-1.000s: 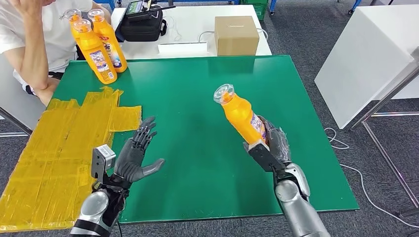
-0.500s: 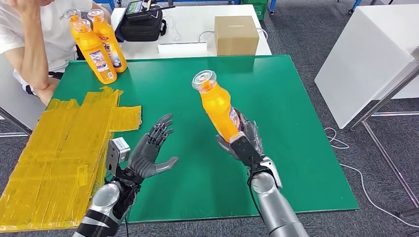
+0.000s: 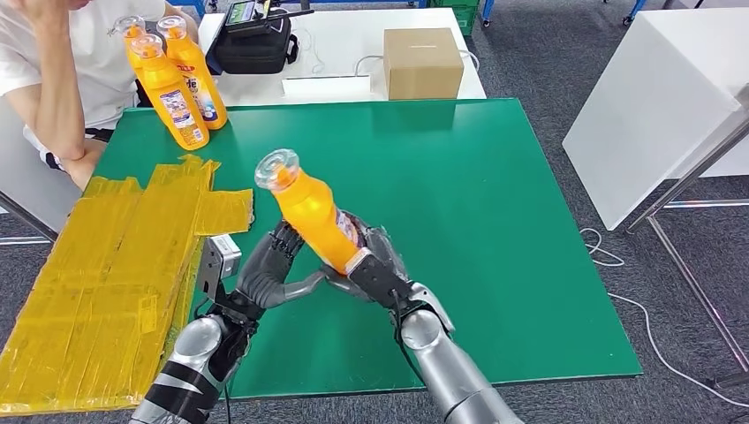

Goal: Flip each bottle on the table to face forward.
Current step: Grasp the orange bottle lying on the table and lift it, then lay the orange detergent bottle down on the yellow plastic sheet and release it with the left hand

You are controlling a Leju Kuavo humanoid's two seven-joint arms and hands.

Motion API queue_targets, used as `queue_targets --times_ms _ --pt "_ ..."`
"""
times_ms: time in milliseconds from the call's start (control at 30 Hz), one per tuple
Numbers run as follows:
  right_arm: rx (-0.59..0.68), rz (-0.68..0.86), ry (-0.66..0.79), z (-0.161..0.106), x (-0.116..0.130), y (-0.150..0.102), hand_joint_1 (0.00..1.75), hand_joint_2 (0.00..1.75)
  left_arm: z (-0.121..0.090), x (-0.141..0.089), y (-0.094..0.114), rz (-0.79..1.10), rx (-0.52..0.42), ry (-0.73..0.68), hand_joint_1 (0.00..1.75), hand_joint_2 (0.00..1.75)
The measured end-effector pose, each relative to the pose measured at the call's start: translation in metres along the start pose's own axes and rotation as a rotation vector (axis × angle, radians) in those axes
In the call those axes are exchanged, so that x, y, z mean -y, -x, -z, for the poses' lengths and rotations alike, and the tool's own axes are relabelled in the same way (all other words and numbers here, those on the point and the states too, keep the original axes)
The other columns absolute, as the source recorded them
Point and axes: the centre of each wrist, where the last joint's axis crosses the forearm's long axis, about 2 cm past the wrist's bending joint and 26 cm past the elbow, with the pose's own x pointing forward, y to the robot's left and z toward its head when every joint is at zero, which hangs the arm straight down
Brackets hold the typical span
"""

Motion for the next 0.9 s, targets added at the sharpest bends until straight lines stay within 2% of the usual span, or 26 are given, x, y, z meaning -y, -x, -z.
queue_targets --times_ms 467,700,733,833,867,900 --pt "-0.036 -0.095 -0.194 0.007 -0.05 -0.004 1.75 1.75 -0.002 -0.005 0.001 -0.045 0.003 -0.036 0.0 1.75" --pt "-0.051 -0.114 -0.26 0.011 -0.058 -0.003 1.75 1.75 -0.011 -0.01 0.005 -0.072 -0.005 -0.074 0.0 1.75" --pt "-0.052 -0.116 -0.265 0.012 -0.059 -0.003 1.75 1.75 -0.012 -0.011 0.005 -0.075 -0.005 -0.078 0.32 1.75" --pt "-0.058 -0.122 -0.277 0.013 -0.059 -0.002 1.75 1.75 -0.013 -0.012 0.006 -0.092 -0.002 -0.087 1.63 1.75" --pt "-0.061 -0.124 -0.28 0.013 -0.06 -0.002 1.75 1.75 -0.014 -0.013 0.006 -0.099 0.0 -0.091 1.75 1.75" --pt "-0.064 -0.126 -0.284 0.013 -0.06 -0.002 1.75 1.75 -0.014 -0.013 0.006 -0.105 0.001 -0.094 1.75 1.75"
